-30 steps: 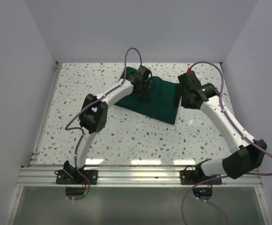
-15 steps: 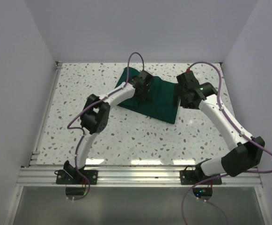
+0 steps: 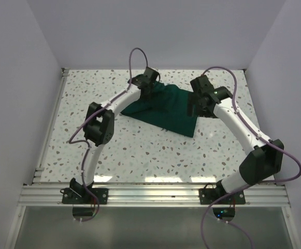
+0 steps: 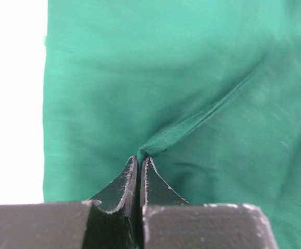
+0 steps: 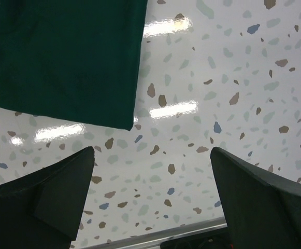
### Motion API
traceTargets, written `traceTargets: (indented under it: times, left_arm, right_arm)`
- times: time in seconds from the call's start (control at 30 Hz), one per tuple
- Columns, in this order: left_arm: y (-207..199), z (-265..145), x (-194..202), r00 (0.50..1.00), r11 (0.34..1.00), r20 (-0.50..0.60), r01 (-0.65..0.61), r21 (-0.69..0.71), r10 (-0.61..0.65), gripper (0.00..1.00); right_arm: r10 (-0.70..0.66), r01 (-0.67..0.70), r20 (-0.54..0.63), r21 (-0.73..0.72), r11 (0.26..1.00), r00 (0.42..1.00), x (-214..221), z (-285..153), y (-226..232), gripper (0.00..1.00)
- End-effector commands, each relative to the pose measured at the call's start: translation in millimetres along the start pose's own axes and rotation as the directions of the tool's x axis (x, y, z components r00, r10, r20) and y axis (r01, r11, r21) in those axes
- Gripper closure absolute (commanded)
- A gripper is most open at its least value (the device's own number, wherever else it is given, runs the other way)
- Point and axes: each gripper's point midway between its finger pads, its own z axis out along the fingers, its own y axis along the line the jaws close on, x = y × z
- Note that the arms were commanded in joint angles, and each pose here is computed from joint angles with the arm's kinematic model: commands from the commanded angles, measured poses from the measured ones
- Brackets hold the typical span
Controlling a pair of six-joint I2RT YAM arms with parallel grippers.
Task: Open and lay out the surgical kit
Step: Open the surgical kit at the center of the board.
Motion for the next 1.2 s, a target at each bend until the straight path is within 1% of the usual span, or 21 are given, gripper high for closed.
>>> traceTargets:
  times: [0.0, 0.03, 0.07, 0.17, 0.2, 0.27, 0.3, 0.37, 0.4, 0.47, 0.5, 0.57, 0.6, 0.7, 0.77, 0.83, 0.97, 1.07, 1.1, 1.13, 1.17]
  left_arm:
    - [84, -58, -83, 0.951, 0.968, 0.196, 0.249, -0.021, -0.24, 1.0]
    - [102, -65, -88, 0.935, 0.955, 0.212, 0.295, -0.028, -0.283, 1.0]
    - [132, -64, -87, 0.922, 0.938, 0.218, 0.34, -0.06, -0.32, 1.0]
    - [183, -67, -72, 0.899, 0.9, 0.224, 0.413, -0.139, -0.378, 1.0]
    - [192, -60, -53, 0.902, 0.891, 0.189, 0.419, -0.173, -0.388, 1.0]
    - [219, -64, -34, 0.868, 0.845, 0.184, 0.493, -0.207, -0.461, 1.0]
    - [224, -63, -12, 0.861, 0.833, 0.151, 0.508, -0.221, -0.485, 1.0]
    - [247, -59, 14, 0.816, 0.779, 0.14, 0.577, -0.246, -0.561, 1.0]
    - [245, -51, 46, 0.815, 0.776, 0.078, 0.573, -0.262, -0.575, 1.0]
    - [261, -54, 68, 0.788, 0.744, 0.071, 0.603, -0.287, -0.611, 1.0]
    - [256, -49, 91, 0.788, 0.749, 0.018, 0.592, -0.297, -0.616, 1.0]
    - [251, -42, 112, 0.779, 0.753, -0.034, 0.593, -0.286, -0.626, 1.0]
    - [237, -34, 136, 0.768, 0.762, -0.109, 0.588, -0.271, -0.631, 0.77]
    - [217, -24, 169, 0.747, 0.773, -0.207, 0.585, -0.246, -0.632, 0.01]
    - [216, -25, 171, 0.751, 0.775, -0.2, 0.585, -0.24, -0.629, 0.0]
    - [223, -33, 163, 0.772, 0.784, -0.163, 0.574, -0.239, -0.615, 0.0]
    - [240, -43, 134, 0.79, 0.781, -0.086, 0.573, -0.25, -0.607, 0.0]
    - [252, -56, 103, 0.788, 0.766, -0.008, 0.596, -0.241, -0.616, 0.0]
    - [258, -67, 85, 0.784, 0.758, 0.044, 0.611, -0.229, -0.619, 0.0]
    - [261, -73, 77, 0.782, 0.754, 0.07, 0.618, -0.222, -0.62, 0.0]
    - [265, -79, 69, 0.778, 0.75, 0.097, 0.625, -0.218, -0.62, 0.0]
  right_arm:
    - [0.001, 0.001, 0.022, -0.066, 0.998, 1.0, -20, 1, 21, 0.01]
    - [-0.004, 0.005, 0.015, -0.074, 0.997, 1.0, -22, 4, 26, 0.01]
    - [-0.012, 0.013, 0.014, -0.073, 0.997, 1.0, -24, 6, 28, 0.01]
    - [-0.035, 0.036, 0.018, -0.065, 0.997, 0.999, -33, 12, 33, 0.01]
    - [-0.037, 0.039, 0.023, -0.061, 0.997, 0.999, -36, 13, 34, 0.01]
    - [-0.051, 0.052, 0.018, -0.058, 0.997, 0.999, -42, 18, 38, 0.01]
    - [-0.054, 0.055, 0.014, -0.055, 0.997, 0.998, -44, 21, 40, 0.01]
    - [-0.058, 0.059, 0.021, -0.062, 0.996, 0.998, -51, 21, 44, 0.01]
    - [-0.067, 0.068, 0.009, -0.057, 0.996, 0.998, -51, 28, 47, 0.01]
    - [-0.072, 0.073, 0.019, -0.051, 0.996, 0.997, -59, 30, 49, 0.01]
    - [-0.082, 0.083, 0.012, -0.042, 0.996, 0.997, -59, 36, 51, 0.01]
    - [-0.089, 0.09, 0.022, -0.041, 0.995, 0.996, -67, 38, 54, 0.01]
    - [-0.093, 0.094, 0.025, -0.037, 0.995, 0.995, -70, 40, 55, 0.01]
    - [-0.098, 0.099, 0.02, -0.03, 0.995, 0.995, -78, 50, 58, 0.01]
    - [-0.092, 0.092, 0.018, -0.03, 0.995, 0.996, -85, 57, 58, 0.01]
    - [-0.081, 0.082, 0.014, -0.045, 0.996, 0.997, -90, 63, 63, 0.01]
    - [-0.039, 0.04, 0.012, -0.094, 0.995, 0.999, -102, 73, 69, 0.01]
    - [0.047, -0.045, 0.014, -0.143, 0.989, 0.999, -121, 86, 67, 0.01]
    - [0.085, -0.085, -0.011, -0.134, 0.987, 0.996, -124, 103, 58, 0.01]
    - [0.119, -0.118, 0.0, -0.155, 0.981, 0.993, -136, 106, 56, 0.01]
    - [0.154, -0.156, -0.023, -0.176, 0.972, 0.988, -139, 118, 53, 0.01]
